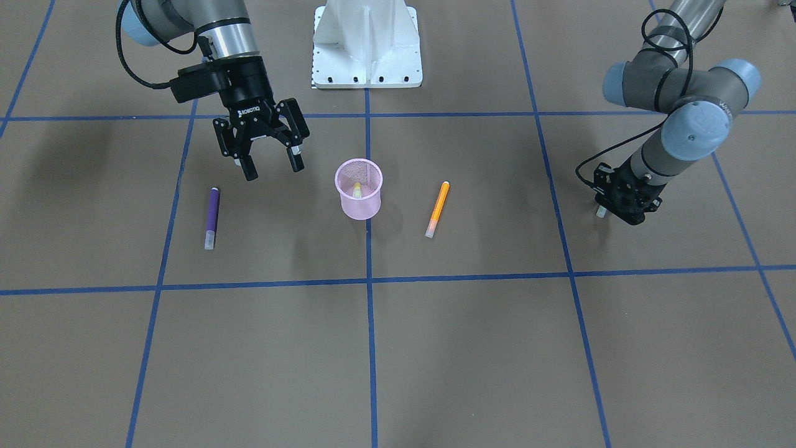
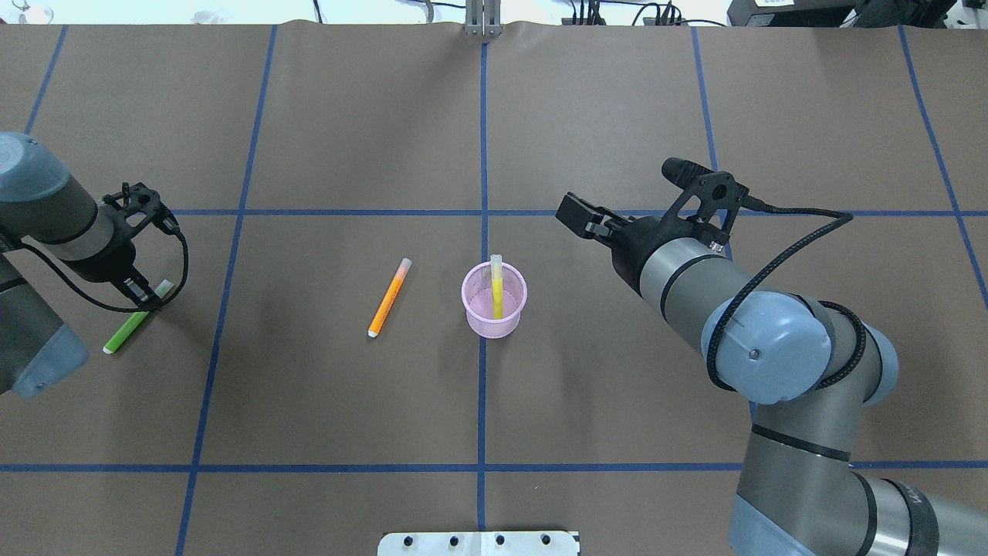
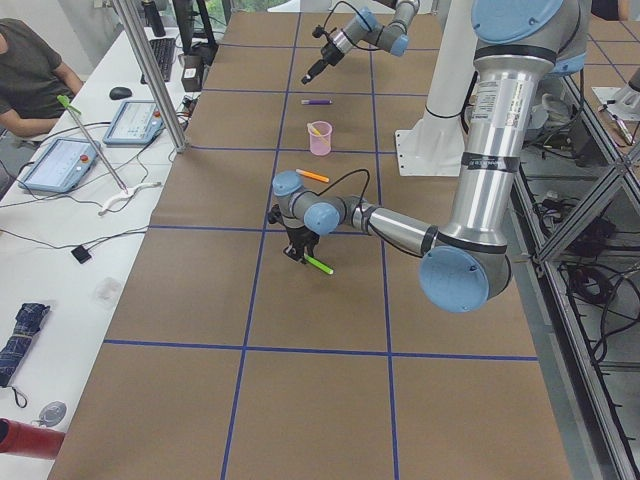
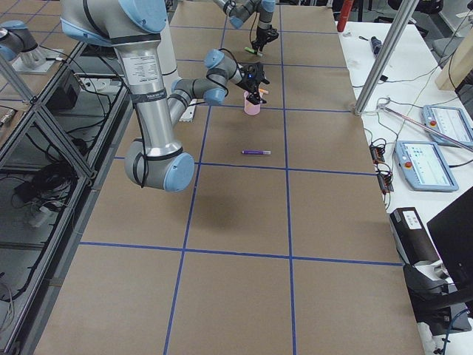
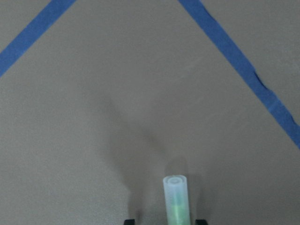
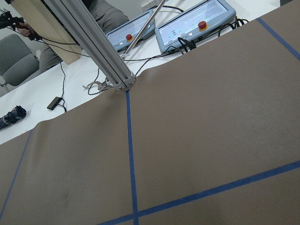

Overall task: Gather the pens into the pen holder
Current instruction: 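Lift the green marker with the left gripper and carry it toward the cup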

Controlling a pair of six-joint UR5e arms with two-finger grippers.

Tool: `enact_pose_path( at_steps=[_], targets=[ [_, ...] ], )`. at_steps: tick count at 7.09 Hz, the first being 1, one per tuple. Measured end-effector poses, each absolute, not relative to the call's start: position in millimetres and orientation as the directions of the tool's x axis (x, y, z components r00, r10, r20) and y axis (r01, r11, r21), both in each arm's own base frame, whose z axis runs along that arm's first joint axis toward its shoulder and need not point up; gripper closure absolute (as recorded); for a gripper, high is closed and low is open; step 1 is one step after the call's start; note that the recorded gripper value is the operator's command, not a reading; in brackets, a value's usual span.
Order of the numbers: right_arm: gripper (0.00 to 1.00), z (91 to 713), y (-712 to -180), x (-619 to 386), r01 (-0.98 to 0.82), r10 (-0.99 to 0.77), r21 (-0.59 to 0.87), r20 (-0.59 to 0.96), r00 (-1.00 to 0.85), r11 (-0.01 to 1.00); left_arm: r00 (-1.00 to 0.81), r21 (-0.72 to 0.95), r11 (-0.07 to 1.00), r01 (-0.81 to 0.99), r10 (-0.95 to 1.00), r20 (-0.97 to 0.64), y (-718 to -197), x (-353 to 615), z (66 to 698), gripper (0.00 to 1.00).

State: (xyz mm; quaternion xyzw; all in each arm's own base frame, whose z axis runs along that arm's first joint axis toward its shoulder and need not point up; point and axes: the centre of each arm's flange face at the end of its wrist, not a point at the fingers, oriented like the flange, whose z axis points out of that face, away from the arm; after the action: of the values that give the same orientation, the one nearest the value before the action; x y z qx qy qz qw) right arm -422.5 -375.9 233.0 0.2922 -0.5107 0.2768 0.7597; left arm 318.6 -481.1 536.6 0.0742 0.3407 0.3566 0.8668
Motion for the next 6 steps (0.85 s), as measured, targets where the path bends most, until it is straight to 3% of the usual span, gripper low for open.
enact_pose_path(
  at_steps=[1, 4, 6],
  targets=[
    [0.01, 233.2, -376.4, -422.1, -0.72, 0.123, 0.161, 0.938, 0.325, 0.675, 0.515, 0.367, 0.736, -0.569, 0.667, -0.539, -481.3, 318.8, 539.4, 1.0],
    [0.01, 234.3, -389.4, -410.0, -0.699, 0.135, 0.136, 0.938, 0.319, 0.702, 0.504, 0.376, 0.74, -0.558, 0.662, -0.556, -483.2, 317.0, 519.4, 1.0],
    [0.01, 249.6, -427.7, -365.8, -0.617, 0.166, 0.081, 0.929, 0.332, 0.783, 0.477, 0.433, 0.745, -0.507, 0.661, -0.58, -491.5, 325.2, 450.5, 1.0]
  ],
)
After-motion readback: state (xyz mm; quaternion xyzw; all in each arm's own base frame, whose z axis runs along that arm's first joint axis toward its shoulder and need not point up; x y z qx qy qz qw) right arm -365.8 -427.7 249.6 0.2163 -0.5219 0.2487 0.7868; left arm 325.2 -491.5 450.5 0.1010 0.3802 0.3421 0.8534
